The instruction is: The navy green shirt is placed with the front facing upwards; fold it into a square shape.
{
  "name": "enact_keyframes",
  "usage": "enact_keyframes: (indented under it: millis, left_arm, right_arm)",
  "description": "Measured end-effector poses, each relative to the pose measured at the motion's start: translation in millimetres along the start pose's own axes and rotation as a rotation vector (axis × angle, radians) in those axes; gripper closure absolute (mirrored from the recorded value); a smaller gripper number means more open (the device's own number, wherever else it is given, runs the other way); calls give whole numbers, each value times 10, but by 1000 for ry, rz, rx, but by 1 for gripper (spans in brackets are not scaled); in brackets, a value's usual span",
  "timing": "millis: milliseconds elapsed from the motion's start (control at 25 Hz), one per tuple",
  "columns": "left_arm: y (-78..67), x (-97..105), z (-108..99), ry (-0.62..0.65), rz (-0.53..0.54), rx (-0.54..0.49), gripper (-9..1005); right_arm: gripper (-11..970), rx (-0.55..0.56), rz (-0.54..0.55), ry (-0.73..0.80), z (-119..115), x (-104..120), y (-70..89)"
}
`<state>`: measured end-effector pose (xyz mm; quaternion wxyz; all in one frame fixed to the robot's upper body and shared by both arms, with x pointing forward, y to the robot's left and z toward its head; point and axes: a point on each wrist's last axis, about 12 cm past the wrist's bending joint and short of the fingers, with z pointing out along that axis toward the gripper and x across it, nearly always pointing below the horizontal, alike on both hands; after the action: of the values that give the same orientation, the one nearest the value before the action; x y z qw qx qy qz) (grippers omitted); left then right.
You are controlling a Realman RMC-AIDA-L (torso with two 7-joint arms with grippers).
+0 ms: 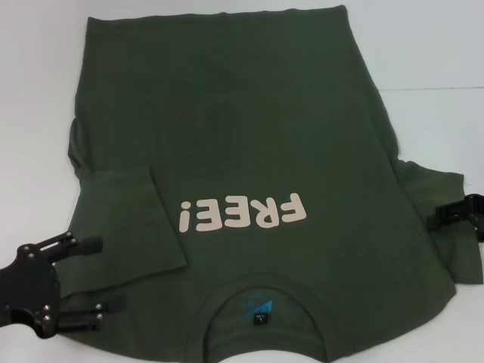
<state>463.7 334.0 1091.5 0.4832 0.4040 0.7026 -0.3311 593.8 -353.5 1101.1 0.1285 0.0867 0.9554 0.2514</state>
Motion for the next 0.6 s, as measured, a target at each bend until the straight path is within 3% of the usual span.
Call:
enact_keyframes:
  millis: [600]
  left_arm:
    - [2,-1,0,-1,1,-2,59]
  right_arm:
    - [449,12,-9,5,-25,-6,-21]
